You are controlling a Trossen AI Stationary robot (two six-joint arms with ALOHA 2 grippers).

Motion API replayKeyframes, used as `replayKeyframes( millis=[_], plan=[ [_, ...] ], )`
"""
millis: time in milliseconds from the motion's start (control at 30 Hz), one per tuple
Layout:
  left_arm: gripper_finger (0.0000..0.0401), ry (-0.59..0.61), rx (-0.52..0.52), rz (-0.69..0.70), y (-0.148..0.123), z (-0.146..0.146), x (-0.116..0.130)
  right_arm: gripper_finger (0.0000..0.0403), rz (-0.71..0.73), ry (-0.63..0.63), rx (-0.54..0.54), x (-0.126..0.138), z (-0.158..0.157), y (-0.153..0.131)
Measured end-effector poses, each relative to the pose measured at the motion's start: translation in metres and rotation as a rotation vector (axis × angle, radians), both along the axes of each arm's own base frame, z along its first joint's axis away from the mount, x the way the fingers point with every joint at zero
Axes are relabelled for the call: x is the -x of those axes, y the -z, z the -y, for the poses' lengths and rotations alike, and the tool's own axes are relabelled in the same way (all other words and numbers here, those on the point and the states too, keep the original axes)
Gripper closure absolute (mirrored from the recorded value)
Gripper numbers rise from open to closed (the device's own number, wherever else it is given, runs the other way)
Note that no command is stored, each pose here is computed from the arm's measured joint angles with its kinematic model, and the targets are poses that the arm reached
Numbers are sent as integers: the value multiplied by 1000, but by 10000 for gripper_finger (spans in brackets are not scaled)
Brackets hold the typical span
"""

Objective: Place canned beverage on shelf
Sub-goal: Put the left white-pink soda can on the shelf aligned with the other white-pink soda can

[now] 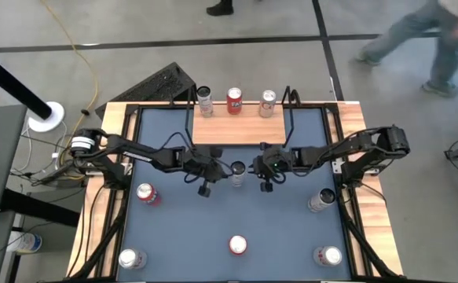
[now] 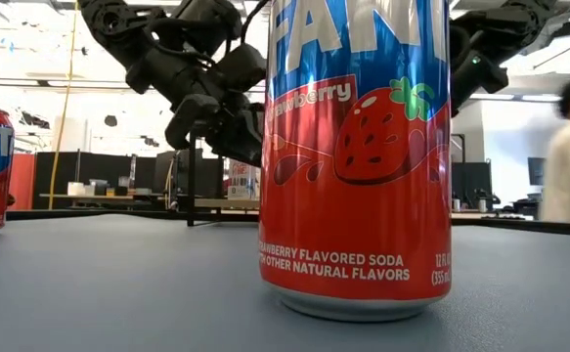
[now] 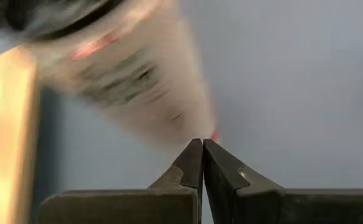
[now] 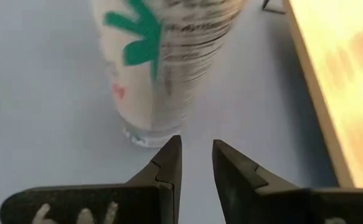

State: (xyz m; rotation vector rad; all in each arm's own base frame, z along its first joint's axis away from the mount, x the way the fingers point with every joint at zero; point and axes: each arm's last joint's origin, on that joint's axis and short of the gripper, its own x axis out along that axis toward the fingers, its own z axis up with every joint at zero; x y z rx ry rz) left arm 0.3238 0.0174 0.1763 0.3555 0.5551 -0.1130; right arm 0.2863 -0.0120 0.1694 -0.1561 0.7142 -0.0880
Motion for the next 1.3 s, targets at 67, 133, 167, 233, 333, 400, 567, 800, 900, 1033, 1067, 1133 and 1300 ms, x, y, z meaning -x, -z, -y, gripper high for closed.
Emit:
replayKeyframes(
  millis=[67,133,167,233,333,400,567,800,900,1033,1067,1133,1300],
  plan=[
    [401,-31,-24,-6,-6,2,4,306,-16,-3,-3,1,-1,1],
    [401,-38,-36,-9,-14,5,9,306,-26,-9,-3,2,-3,2],
    [401,-38,-38,-8,-17,6,11,306,-24,-12,-3,1,-4,2],
    [401,-49,-32,7,-25,9,15,306,-22,-17,-4,1,-6,2],
    [401,-86,-35,48,-38,12,20,306,-23,-28,-5,1,-8,2],
    [396,-87,-63,74,-46,14,23,306,-22,-31,-5,1,-9,2],
    [339,-75,-126,147,-62,22,28,306,-22,-30,-5,1,-9,2],
    [194,-154,-35,247,-71,23,26,306,-22,-30,-5,1,-9,2],
    [133,-222,-8,276,-81,21,23,306,-22,-30,-5,1,-9,2],
    [80,-329,171,332,-103,19,17,306,-23,-31,-5,1,-9,2],
    [72,-349,215,327,-107,18,16,306,-23,-31,-5,1,-9,2],
    [64,-345,257,320,-111,17,15,306,-24,-31,-5,1,-9,2],
    [60,-326,288,309,-111,15,15,306,-31,-31,-6,2,-9,2]
  ],
)
